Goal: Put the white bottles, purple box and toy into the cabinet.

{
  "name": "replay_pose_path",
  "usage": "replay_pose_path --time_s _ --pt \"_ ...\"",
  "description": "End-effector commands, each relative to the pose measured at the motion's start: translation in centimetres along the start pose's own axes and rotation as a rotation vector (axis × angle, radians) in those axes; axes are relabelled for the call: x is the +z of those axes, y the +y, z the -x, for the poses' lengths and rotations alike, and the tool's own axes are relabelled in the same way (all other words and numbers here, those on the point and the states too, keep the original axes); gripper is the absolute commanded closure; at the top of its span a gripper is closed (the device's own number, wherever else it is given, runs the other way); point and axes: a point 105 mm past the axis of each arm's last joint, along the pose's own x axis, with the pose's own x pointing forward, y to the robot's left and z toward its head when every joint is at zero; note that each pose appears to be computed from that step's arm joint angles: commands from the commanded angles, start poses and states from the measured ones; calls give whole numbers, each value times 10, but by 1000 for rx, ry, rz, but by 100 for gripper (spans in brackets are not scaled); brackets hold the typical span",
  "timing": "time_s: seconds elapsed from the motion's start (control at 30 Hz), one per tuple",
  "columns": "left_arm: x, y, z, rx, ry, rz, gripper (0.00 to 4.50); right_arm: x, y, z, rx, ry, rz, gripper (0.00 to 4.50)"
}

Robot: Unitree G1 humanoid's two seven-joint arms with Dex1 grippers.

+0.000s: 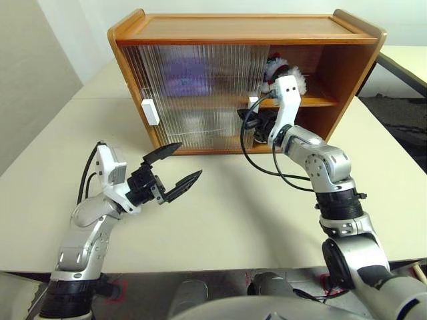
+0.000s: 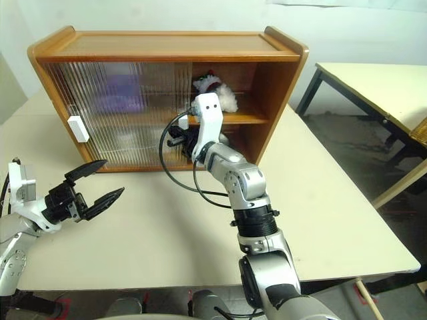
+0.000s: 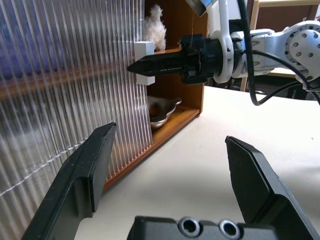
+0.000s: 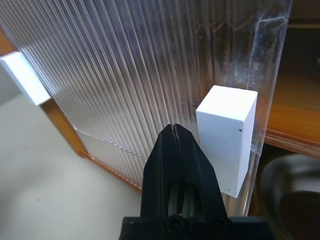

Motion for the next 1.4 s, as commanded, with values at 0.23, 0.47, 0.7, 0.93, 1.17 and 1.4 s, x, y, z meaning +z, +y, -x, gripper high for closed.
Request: replay_pose_path --time_s 0.23,0.47,0.7,0.93,1.17,1.4 --pt "-1 -3 -5 -20 1 2 0 16 -24 20 -128 -17 83 449" --pt "-2 -2 -6 -25 2 4 0 16 -40 31 -194 -8 99 449" --pt "-3 -2 -6 -32 4 5 0 16 -56 41 -260 4 116 449" --pt "-4 -1 -7 -48 4 10 0 19 -74 50 -321 12 131 449" --pt "-5 -1 -7 -56 4 13 0 16 -82 59 -350 24 137 449" --pt "-5 0 -8 -62 4 14 0 15 -100 73 -420 32 145 449"
